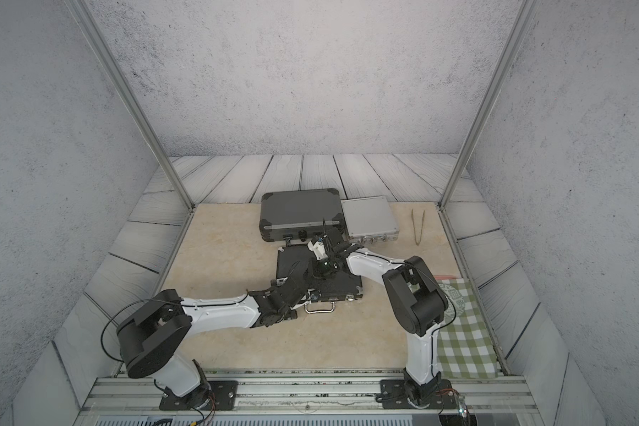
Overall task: Close the poker set cases
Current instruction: Fasten the fastener on the poker set case.
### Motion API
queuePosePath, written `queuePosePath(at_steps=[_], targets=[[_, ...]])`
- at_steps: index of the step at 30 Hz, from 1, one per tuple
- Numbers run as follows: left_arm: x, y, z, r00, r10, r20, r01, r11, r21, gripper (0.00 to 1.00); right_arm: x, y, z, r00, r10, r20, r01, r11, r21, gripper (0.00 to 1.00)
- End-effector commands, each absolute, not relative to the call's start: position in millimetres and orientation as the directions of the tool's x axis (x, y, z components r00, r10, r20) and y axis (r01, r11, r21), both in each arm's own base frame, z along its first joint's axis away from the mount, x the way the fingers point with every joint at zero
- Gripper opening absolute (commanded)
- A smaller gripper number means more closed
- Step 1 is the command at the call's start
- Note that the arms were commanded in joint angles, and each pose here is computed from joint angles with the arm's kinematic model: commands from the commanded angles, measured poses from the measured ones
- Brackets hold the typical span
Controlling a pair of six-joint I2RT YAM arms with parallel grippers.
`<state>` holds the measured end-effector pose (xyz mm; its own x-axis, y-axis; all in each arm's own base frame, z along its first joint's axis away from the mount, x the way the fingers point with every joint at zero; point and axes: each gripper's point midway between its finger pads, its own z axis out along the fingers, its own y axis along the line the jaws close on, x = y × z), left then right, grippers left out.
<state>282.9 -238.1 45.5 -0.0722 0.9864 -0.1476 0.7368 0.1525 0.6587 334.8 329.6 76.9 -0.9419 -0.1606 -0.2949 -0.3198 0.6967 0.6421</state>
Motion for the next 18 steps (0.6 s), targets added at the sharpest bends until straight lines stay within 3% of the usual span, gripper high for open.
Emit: queuePosePath(at_steps=[1, 10, 18], targets=[[289, -232, 36, -0.096, 0.988, -0.119, 0.712, 0.152, 0.685, 0.86, 319, 282, 29, -0.978, -0.137, -0.156, -0.199, 0.839, 0.506, 0.04], [286, -232, 31, -0.136, 0.983, -0.122, 0.736, 0.182, 0.652, 0.73, 310, 283, 19, -0.981, -0.141, -0.130, -0.189, 0.827, 0.530, 0.04], [275, -245, 57, -0.086, 0.974, -0.210, 0.773, 0.198, 0.603, 0.82, 307, 283, 11, -0.982, -0.150, -0.112, -0.187, 0.827, 0.531, 0.04]])
